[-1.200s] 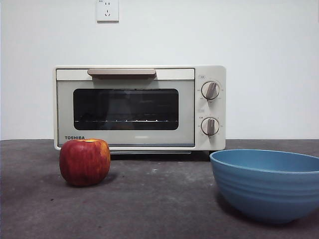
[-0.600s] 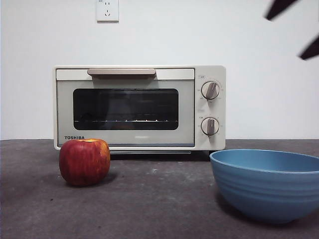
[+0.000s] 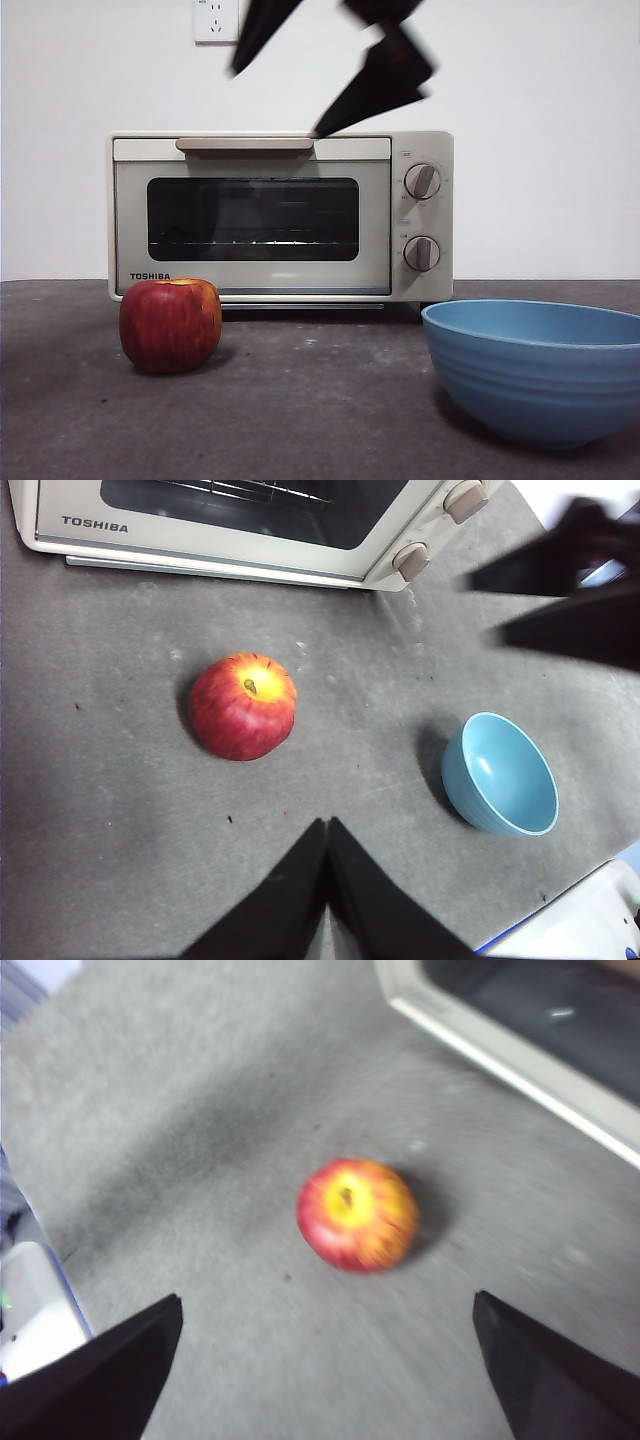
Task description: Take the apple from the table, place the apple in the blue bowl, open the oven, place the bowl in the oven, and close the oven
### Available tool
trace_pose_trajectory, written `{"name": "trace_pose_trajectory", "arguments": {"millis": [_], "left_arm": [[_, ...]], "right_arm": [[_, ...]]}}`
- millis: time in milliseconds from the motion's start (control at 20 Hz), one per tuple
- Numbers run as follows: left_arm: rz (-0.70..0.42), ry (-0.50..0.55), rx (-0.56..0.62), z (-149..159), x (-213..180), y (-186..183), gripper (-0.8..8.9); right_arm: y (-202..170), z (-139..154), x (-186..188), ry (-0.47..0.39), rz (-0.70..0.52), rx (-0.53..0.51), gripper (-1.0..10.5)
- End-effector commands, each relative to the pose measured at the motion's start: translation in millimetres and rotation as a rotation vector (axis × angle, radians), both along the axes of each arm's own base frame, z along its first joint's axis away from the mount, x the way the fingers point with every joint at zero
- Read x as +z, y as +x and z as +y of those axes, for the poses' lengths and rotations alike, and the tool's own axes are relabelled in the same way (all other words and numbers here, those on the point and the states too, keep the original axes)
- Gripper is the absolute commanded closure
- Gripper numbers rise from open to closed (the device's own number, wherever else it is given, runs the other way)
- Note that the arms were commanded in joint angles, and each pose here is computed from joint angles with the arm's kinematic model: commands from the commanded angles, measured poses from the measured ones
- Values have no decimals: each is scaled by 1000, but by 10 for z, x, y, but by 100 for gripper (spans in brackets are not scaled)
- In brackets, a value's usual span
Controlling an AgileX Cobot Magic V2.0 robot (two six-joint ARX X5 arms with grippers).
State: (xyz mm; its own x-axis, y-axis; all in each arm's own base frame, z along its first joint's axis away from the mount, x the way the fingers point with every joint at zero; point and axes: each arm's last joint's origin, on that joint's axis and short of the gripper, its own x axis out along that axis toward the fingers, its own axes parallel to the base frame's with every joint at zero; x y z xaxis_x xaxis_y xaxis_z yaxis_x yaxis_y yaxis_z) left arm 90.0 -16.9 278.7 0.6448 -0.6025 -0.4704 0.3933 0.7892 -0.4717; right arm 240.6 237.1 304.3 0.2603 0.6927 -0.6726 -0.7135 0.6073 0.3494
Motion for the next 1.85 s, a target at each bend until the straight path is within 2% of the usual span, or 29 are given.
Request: {"name": "trace_pose_trajectory", "arguments": {"millis": [50,300,550,800,1200,1300,1450,1700,1850], "left_arm": [[-25,7,-9,-2,57,3,806],[-25,7,-9,-2,57,3,806],[-24,7,-9,-2,56,2,806],[-21,7,-9,-2,54,1,806],[-19,7,-9,-2,52,-1,806],[-18,7,-9,-2,52,-1,806],[-18,7,-9,-2,52,-1,806],[-18,7,-9,-2,52,-1,806],[-18,7,-9,-2,52,-1,806]], "right_arm": [[113,318,-156,-32,21,38,483],[270,753,-468,-114,-2,47,482],[431,993,-749,-164,23,47,482],[497,1058,-1001,-220,44,41,482],[507,1103,-1196,-262,64,39,483],[503,1108,-1207,-266,66,39,502],[484,1118,-1222,-272,76,39,636],[455,1128,-1217,-280,81,45,643],[448,1080,-1013,-258,60,38,643]]}}
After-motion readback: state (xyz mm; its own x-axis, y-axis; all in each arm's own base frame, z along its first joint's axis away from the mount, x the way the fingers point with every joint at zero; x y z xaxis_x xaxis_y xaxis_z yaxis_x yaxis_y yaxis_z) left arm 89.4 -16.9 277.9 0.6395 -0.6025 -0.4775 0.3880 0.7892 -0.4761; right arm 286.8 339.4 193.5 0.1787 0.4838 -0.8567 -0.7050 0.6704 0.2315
